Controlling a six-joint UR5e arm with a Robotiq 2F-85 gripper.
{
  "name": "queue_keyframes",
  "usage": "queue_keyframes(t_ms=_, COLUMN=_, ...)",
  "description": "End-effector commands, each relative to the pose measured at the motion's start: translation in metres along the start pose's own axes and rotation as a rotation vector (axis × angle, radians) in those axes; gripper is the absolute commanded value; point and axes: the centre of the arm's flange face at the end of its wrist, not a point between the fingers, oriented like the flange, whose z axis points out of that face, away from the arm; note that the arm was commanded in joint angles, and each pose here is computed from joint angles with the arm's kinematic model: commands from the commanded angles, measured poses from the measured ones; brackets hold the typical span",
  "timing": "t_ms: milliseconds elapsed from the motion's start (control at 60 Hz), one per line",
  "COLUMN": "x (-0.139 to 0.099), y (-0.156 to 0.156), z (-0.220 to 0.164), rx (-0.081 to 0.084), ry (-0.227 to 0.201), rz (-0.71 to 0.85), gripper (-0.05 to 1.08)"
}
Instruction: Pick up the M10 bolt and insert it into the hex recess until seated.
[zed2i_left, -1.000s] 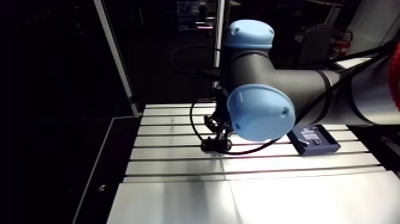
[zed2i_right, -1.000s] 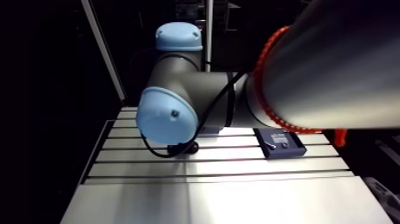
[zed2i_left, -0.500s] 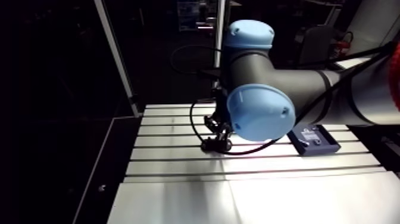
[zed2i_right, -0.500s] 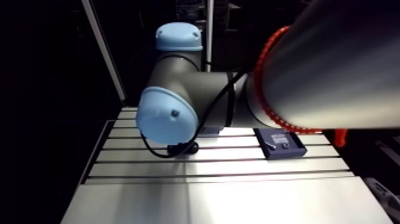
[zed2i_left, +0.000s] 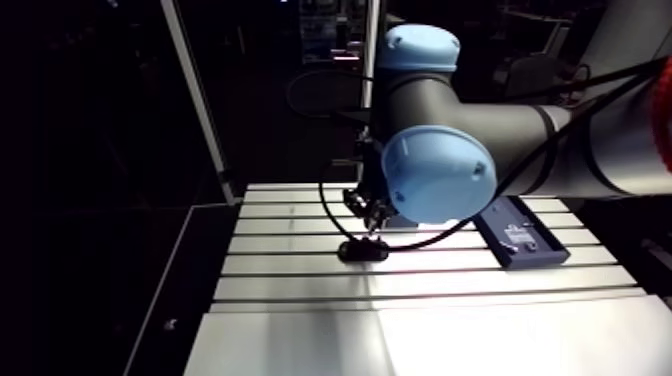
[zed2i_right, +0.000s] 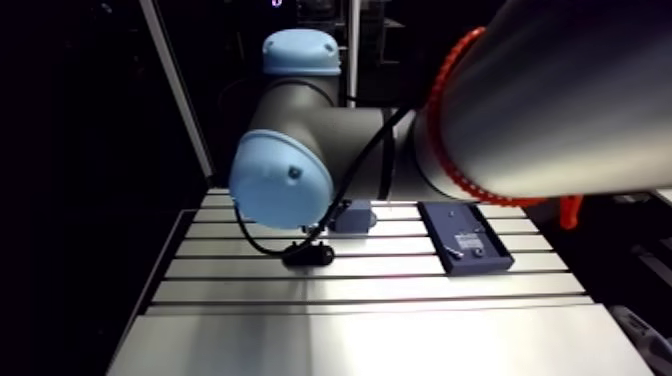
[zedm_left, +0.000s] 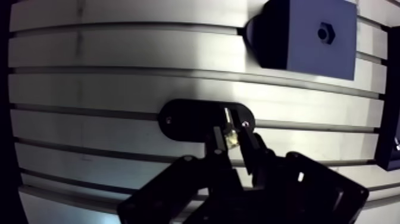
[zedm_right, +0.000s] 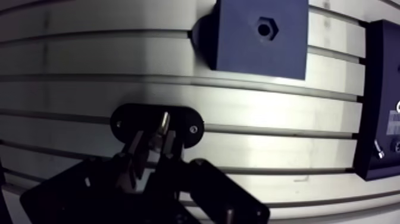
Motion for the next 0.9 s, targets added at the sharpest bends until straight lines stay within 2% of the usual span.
queue_keyframes(t_ms=17, x=0.007, y=0.003, z=-0.012, rx=-0.001, ry=-0.005, rz=0.001, gripper=0.75)
queue_keyframes(t_ms=217, x=0.013, y=0.003, z=-0.032, rx=0.0, ry=0.0, rz=-0.064, gripper=0.77)
queue_keyframes(t_ms=300, x=0.021, y=0.004, z=-0.043, rx=0.006, ry=-0.022, rz=-0.07, gripper=0.78)
queue_keyframes(t_ms=450, x=0.032, y=0.005, z=-0.056, rx=0.008, ry=-0.026, rz=-0.125, gripper=0.79)
queue_keyframes(t_ms=583, x=0.047, y=0.01, z=-0.078, rx=0.012, ry=-0.048, rz=-0.206, gripper=0.81)
queue_keyframes(t_ms=700, x=0.06, y=0.014, z=-0.097, rx=0.008, ry=-0.053, rz=-0.258, gripper=0.84)
queue_keyframes(t_ms=817, x=0.069, y=0.019, z=-0.116, rx=0.023, ry=-0.123, rz=-0.318, gripper=0.84)
queue_keyframes(t_ms=900, x=0.074, y=0.021, z=-0.125, rx=0.027, ry=-0.141, rz=-0.35, gripper=0.84)
